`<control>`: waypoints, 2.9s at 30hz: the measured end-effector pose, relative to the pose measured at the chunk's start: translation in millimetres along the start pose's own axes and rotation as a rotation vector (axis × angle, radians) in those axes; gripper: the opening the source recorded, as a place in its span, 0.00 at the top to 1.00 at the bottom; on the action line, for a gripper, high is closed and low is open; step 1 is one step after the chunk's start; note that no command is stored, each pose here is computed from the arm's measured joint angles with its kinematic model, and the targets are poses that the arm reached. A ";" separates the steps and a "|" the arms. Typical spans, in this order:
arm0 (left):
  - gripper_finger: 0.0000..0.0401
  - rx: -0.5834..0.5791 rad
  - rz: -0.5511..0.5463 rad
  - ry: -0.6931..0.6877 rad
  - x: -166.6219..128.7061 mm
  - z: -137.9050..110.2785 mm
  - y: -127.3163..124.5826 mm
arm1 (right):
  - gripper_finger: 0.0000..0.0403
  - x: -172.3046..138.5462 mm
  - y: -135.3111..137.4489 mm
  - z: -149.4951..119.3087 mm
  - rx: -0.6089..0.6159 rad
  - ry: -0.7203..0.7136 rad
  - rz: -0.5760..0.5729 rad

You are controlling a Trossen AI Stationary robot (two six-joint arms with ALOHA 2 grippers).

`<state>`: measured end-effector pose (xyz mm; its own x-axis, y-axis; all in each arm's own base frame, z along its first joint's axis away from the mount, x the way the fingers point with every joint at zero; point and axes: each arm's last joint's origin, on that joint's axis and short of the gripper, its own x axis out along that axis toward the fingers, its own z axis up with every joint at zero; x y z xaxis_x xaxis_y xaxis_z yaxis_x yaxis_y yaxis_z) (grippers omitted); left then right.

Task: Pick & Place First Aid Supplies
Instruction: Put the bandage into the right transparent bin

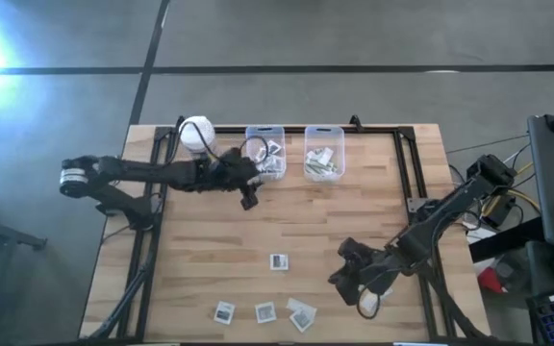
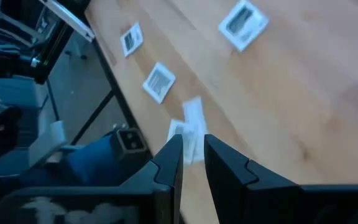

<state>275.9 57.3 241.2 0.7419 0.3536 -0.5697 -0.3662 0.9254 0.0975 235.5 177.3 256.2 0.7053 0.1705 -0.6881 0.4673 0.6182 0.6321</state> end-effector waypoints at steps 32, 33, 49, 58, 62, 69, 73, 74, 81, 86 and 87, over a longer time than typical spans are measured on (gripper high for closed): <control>0.59 0.149 -0.372 -0.054 -79.2 -27.5 -137.9 | 0.97 8.2 26.0 -74.5 0.209 0.347 -0.329; 0.59 0.147 -0.370 -0.055 -79.1 -27.4 -137.8 | 0.97 7.7 28.0 -74.4 0.150 0.354 -0.370; 0.59 0.120 -0.373 -0.043 -79.3 -28.3 -138.0 | 0.97 19.9 36.8 -79.4 -0.289 0.586 -0.551; 0.59 0.113 -0.373 -0.041 -79.2 -28.4 -138.1 | 0.97 28.5 23.7 -83.4 -0.204 0.750 -0.607; 0.59 0.113 -0.373 -0.040 -79.2 -28.4 -138.0 | 0.97 31.4 23.0 -84.8 -0.196 0.764 -0.608; 0.59 0.113 -0.373 -0.039 -79.2 -28.5 -138.0 | 0.97 36.2 19.5 -87.5 -0.312 0.795 -0.567; 0.59 0.116 -0.370 -0.033 -79.1 -29.1 -137.8 | 0.97 38.5 16.4 -88.0 -0.409 0.799 -0.537; 0.59 0.116 -0.370 -0.032 -79.1 -29.2 -137.7 | 0.97 39.1 15.0 -88.1 -0.409 0.792 -0.544; 0.59 0.121 -0.367 -0.024 -78.9 -30.1 -137.5 | 0.94 41.7 10.4 -87.0 -0.382 0.798 -0.563; 0.59 0.119 -0.367 -0.023 -78.9 -30.2 -137.5 | 0.85 42.6 8.0 -87.1 -0.398 0.803 -0.565; 0.59 0.119 -0.367 -0.023 -78.9 -30.2 -137.5 | 0.83 43.0 7.6 -87.0 -0.427 0.802 -0.556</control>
<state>250.7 -101.9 248.1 0.8246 -0.0024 -0.5657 -0.0072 0.9999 -0.0147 223.0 256.0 200.5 -0.1797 0.1408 -0.9736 0.2798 0.9561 0.0866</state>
